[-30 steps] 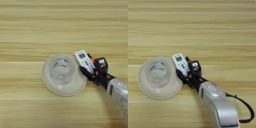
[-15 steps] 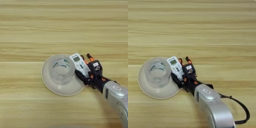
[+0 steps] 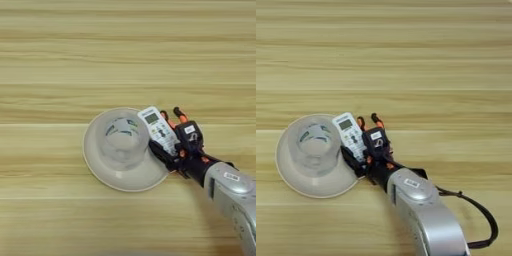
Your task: Move the objects on the table
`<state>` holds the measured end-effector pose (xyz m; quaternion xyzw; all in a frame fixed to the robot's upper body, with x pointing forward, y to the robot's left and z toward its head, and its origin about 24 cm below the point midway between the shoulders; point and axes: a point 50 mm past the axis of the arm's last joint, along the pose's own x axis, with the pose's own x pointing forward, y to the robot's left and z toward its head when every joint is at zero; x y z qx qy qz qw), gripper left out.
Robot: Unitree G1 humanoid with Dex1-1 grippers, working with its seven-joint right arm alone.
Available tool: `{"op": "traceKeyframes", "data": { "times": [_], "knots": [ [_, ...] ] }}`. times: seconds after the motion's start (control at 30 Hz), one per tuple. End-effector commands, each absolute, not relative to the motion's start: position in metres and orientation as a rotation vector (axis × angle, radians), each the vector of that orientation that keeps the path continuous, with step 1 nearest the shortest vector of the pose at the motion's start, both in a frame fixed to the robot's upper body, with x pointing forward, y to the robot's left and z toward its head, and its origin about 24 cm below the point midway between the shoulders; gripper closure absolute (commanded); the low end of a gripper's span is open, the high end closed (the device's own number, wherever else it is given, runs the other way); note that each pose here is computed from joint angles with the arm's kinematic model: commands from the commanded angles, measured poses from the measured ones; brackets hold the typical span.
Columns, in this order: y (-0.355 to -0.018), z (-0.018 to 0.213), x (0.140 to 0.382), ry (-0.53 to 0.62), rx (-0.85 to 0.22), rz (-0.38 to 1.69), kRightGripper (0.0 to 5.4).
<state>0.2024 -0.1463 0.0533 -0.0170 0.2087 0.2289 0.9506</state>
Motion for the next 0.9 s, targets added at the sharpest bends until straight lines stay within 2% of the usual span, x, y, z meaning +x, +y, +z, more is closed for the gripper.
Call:
{"op": "traceKeyframes", "data": {
  "times": [0.03,0.3,0.37,0.9],
  "knots": [
    [-0.1451,0.0607,0.2065,0.378,-0.058,0.478,2.52],
    [-0.147,0.0609,0.2077,0.377,-0.06,0.472,2.52],
    [-0.1478,0.0611,0.2082,0.376,-0.061,0.469,2.15],
    [-0.1509,0.0663,0.2104,0.354,-0.059,0.458,0.58]
  ]
}}
